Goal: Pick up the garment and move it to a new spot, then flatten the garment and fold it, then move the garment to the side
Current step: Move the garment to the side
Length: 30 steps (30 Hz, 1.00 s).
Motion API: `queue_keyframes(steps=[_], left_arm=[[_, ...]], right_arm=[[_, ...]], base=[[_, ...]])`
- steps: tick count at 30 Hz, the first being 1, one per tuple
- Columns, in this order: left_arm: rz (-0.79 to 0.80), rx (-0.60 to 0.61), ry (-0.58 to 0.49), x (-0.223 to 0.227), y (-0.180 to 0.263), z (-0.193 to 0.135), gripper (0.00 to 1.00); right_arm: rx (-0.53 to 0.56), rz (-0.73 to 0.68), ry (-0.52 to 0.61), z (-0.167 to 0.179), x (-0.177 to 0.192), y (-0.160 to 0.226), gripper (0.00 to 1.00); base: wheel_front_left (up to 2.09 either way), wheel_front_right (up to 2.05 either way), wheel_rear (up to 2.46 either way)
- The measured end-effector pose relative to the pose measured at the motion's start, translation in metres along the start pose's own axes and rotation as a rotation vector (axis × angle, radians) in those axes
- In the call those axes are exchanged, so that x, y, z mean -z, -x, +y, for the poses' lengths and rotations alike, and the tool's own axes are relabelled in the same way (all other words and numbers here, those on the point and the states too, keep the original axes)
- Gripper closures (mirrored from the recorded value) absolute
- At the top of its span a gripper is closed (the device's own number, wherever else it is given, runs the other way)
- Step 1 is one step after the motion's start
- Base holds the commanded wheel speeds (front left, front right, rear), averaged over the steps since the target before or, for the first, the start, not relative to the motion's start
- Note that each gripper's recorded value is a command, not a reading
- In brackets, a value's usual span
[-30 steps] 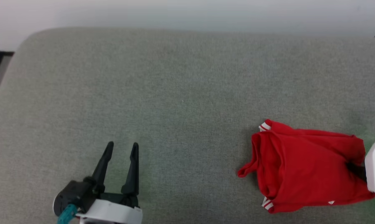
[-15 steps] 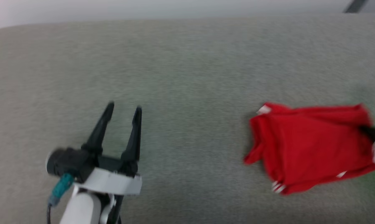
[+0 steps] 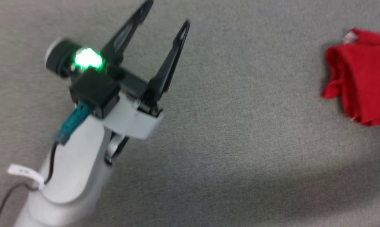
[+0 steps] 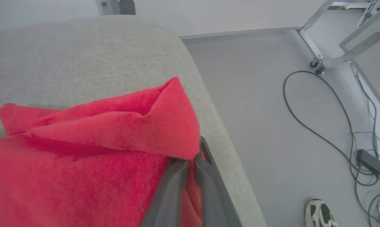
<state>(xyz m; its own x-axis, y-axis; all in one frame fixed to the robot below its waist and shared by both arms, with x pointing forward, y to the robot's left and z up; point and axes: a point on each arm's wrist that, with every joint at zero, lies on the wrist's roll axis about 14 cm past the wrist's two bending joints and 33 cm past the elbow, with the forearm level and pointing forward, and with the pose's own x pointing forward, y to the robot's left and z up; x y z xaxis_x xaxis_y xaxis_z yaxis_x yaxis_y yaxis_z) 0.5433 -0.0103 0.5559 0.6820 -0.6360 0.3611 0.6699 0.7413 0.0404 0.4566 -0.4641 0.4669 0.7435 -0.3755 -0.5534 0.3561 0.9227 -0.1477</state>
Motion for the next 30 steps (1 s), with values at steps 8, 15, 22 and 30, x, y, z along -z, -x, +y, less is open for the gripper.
queue_keyframes(steps=[8,15,22,30], left_arm=[[-0.013,0.055,0.016,0.027,-0.024,0.002,0.00],[0.034,0.067,0.025,0.058,-0.021,0.006,0.00],[0.043,0.076,0.022,0.060,-0.021,0.005,0.00],[0.067,0.004,0.048,0.052,-0.008,0.009,0.00]], right_arm=[[0.136,-0.063,0.027,-0.033,-0.016,-0.023,1.00],[0.189,-0.073,0.127,-0.036,-0.006,-0.038,1.00],[0.217,-0.105,0.112,-0.038,-0.001,-0.040,0.32],[0.158,-0.141,0.165,-0.016,-0.007,-0.033,0.00]], base=[[0.00,0.00,0.00],[0.00,0.00,0.00],[0.00,0.00,0.00],[0.00,0.00,0.00]])
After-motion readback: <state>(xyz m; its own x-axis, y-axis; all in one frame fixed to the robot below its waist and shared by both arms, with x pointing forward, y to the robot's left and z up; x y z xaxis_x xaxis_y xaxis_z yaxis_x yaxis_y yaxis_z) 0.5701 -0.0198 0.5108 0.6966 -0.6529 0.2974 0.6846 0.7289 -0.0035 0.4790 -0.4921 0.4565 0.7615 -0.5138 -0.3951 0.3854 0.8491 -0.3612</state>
